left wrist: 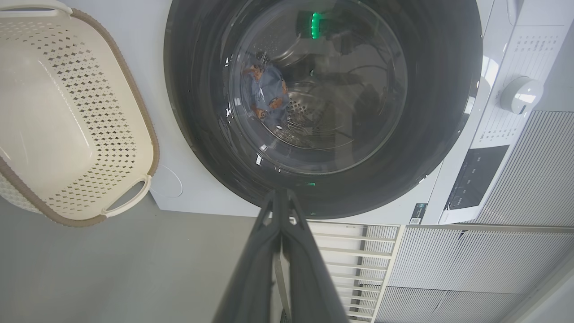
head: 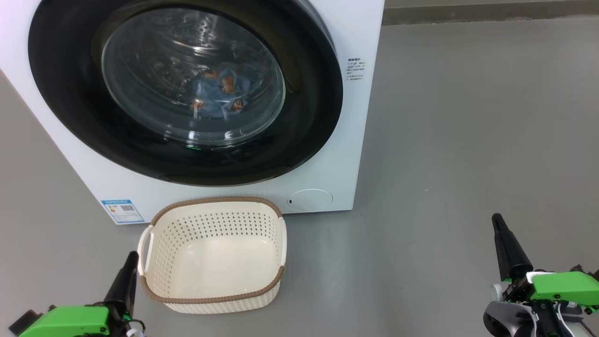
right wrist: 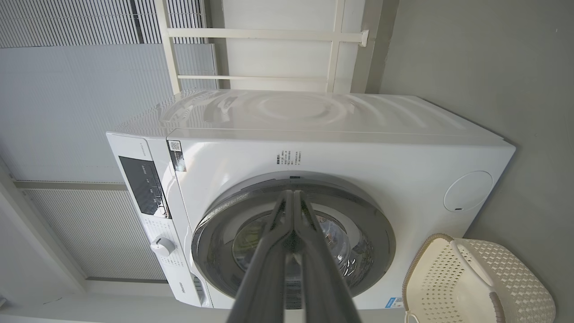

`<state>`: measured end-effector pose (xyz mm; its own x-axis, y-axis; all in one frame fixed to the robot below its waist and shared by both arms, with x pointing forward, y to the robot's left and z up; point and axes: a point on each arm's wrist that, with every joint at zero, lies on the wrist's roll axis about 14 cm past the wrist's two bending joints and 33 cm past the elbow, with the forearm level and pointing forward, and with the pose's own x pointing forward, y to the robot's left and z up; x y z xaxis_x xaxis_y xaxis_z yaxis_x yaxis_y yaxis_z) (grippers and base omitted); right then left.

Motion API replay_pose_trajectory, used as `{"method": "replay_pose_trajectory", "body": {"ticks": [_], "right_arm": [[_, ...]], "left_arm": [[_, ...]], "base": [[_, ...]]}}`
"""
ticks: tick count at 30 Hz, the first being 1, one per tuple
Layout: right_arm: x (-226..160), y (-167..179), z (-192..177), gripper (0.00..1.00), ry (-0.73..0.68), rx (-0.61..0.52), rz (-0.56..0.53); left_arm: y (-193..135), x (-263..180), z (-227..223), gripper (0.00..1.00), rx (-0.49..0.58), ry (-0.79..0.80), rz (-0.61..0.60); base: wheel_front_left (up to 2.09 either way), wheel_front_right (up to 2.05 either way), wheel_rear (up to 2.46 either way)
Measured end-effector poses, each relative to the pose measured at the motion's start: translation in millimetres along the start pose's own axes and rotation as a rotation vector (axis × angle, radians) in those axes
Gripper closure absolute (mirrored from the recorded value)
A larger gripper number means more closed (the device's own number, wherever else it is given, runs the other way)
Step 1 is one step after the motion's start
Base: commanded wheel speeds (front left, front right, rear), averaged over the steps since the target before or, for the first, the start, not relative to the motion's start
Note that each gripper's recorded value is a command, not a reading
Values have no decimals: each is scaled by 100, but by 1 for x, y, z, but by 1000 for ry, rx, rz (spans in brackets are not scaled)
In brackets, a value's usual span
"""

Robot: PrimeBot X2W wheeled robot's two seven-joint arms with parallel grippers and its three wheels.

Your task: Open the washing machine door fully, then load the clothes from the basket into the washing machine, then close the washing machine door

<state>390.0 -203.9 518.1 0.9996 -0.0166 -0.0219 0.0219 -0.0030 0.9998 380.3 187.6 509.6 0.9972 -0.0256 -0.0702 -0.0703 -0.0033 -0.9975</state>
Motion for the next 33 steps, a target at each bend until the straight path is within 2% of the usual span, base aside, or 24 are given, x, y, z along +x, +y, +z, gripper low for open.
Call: {"method": "replay_pose_trajectory", "body": {"ticks": [33], "right_arm": [[-1,1,-1,100,2,7,-6]], "left_arm": [[0,0,0,100,0,0,0]], "base": [[0,0,0]]}}
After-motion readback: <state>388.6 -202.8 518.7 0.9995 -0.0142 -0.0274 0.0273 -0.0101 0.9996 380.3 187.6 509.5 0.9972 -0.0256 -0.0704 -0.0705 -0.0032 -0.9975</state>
